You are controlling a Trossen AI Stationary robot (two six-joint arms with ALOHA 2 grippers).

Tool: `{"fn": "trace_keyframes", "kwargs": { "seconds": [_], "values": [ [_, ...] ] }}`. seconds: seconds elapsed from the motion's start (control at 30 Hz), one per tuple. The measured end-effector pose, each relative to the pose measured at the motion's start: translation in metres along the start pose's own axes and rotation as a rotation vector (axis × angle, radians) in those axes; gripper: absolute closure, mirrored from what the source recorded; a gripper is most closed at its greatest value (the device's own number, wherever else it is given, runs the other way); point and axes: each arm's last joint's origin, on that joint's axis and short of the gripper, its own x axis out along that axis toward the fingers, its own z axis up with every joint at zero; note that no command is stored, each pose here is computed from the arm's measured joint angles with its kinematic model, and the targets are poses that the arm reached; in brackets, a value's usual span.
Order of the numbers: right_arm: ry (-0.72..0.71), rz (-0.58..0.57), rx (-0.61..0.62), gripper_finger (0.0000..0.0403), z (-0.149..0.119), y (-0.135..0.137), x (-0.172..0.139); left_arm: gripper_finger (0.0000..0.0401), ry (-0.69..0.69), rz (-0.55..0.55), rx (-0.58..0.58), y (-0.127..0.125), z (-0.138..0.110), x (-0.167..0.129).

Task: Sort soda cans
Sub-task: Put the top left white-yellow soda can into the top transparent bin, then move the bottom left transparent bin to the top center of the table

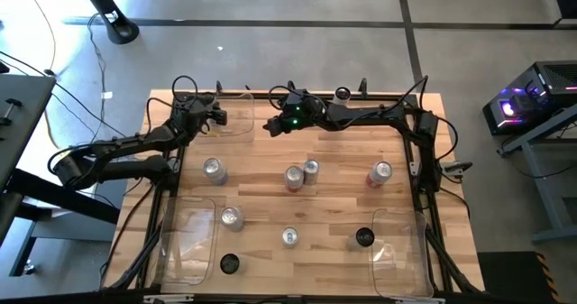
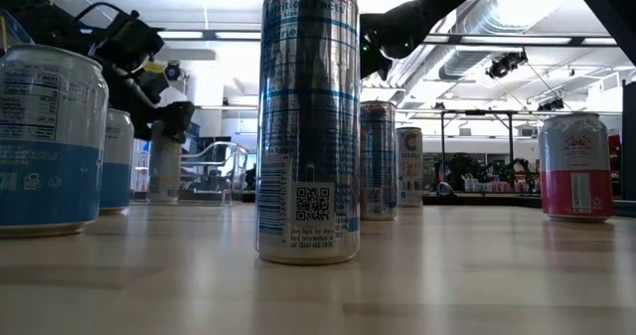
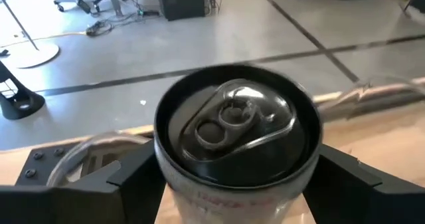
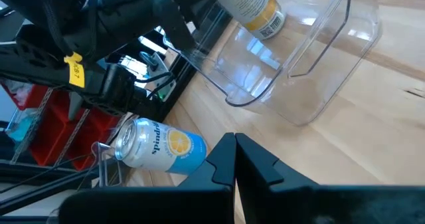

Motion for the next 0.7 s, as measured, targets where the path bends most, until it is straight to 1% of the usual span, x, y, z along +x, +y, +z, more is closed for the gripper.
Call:
{"fn": "trace_keyframes", "kwargs": {
  "seconds": [0.2,0.4,0.57,0.7],
  "values": [
    [0.000,0.000,-0.007,0.0403,0.000,0.000,0.000,0.0110,0.006,-0.001,0.003,0.003,0.001,-0.006],
    [0.001,0.001,-0.013,0.0403,0.000,0.000,0.000,0.0110,-0.066,-0.017,-0.042,0.008,0.011,-0.016],
    [0.003,0.002,-0.026,0.0403,0.000,0.000,0.000,0.0109,-0.127,-0.031,-0.037,0.012,0.019,-0.025],
    [0.012,0.011,-0.027,0.0403,0.000,0.000,0.000,0.0109,-0.180,-0.052,-0.064,0.016,0.025,-0.034]
  ]
}}
